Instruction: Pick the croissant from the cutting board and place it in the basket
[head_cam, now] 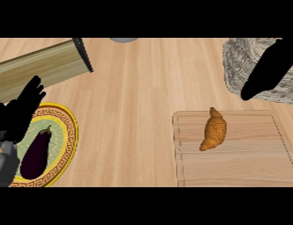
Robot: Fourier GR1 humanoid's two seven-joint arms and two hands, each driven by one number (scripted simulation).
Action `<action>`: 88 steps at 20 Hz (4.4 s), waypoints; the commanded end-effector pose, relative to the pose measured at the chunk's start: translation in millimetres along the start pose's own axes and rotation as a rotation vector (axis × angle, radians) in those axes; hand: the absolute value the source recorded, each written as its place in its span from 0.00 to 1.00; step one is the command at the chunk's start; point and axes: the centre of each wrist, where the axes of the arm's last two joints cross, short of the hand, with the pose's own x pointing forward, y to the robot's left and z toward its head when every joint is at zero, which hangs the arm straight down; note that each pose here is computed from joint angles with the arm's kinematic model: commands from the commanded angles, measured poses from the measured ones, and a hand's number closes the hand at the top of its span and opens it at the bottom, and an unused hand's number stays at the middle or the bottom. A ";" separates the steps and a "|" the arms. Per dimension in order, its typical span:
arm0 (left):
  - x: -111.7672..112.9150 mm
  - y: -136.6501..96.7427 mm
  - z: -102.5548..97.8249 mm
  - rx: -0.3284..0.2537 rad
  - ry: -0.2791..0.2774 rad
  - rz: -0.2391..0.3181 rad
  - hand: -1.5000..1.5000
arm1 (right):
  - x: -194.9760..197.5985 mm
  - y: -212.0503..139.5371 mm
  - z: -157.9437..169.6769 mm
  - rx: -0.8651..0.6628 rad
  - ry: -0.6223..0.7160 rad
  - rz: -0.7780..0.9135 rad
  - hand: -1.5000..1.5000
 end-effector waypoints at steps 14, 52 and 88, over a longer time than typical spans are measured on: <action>-3.2 -7.3 -0.3 -0.015 -0.009 -0.014 0.50 | -63.4 125.7 57.7 -0.107 0.028 -0.070 0.00; 5.0 2.3 -22.4 -0.025 -0.026 -0.006 0.50 | -160.5 218.8 -18.0 0.009 -0.007 -0.128 0.00; 14.1 -21.0 5.6 -0.031 -0.012 0.004 0.50 | -38.4 352.6 41.0 0.009 -0.174 -0.035 1.00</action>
